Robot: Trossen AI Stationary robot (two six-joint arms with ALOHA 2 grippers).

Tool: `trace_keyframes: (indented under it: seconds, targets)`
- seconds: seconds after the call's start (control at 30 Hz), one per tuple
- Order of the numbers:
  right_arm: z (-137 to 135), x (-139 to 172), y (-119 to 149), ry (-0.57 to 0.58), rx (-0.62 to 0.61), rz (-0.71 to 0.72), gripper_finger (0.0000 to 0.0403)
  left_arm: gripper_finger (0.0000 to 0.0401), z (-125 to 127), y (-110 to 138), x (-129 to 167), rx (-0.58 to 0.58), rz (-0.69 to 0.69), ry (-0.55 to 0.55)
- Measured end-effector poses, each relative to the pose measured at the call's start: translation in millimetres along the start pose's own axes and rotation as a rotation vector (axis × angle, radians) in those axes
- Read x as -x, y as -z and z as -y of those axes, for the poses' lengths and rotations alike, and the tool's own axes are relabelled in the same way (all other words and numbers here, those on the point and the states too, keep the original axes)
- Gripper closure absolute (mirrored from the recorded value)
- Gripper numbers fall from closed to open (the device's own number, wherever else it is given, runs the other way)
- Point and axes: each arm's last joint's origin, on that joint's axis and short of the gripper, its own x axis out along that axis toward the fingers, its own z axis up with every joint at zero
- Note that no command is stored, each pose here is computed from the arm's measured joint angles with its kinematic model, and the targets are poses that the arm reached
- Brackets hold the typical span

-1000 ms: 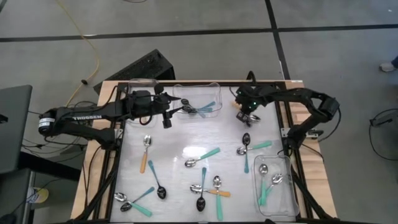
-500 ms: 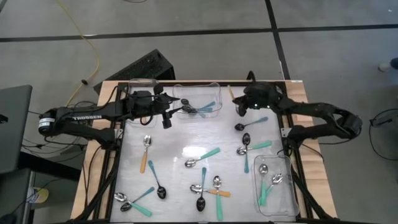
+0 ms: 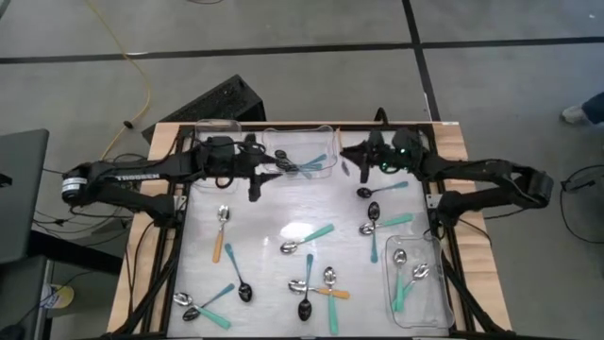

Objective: Sort silverware by color (type)
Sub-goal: Put the yellow spoon into the top left transparent bin

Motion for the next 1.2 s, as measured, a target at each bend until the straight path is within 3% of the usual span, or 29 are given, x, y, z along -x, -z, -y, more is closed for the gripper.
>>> trace_keyframes:
  seconds: [0.2, 0.33, 0.63, 0.77, 1.2]
  targets:
    - [-36.7, -44.0, -2.2, -0.169, 0.066, 0.026, 0.0337, 0.0230, 10.8, 1.9, -45.2, -0.008, 0.134, 0.037]
    - [-51.6, -63.1, -2.2, -0.227, 0.134, 0.019, 0.0337, 0.0230, 7.7, 6.5, -62.2, 0.003, 0.177, 0.001]
    - [-64.4, -72.8, -5.3, -0.290, 0.210, 0.037, 0.0337, 0.0230, 5.6, -9.9, -57.5, 0.001, 0.365, 0.118]
    - [-61.7, -71.7, -7.8, -0.278, 0.241, 0.048, 0.0337, 0.0230, 6.6, -8.0, -58.8, 0.026, 0.339, 0.028]
    - [-61.2, -80.3, -15.4, -0.273, 0.272, 0.088, 0.0337, 0.0230, 6.4, -11.4, -57.4, 0.079, 0.375, 0.033]
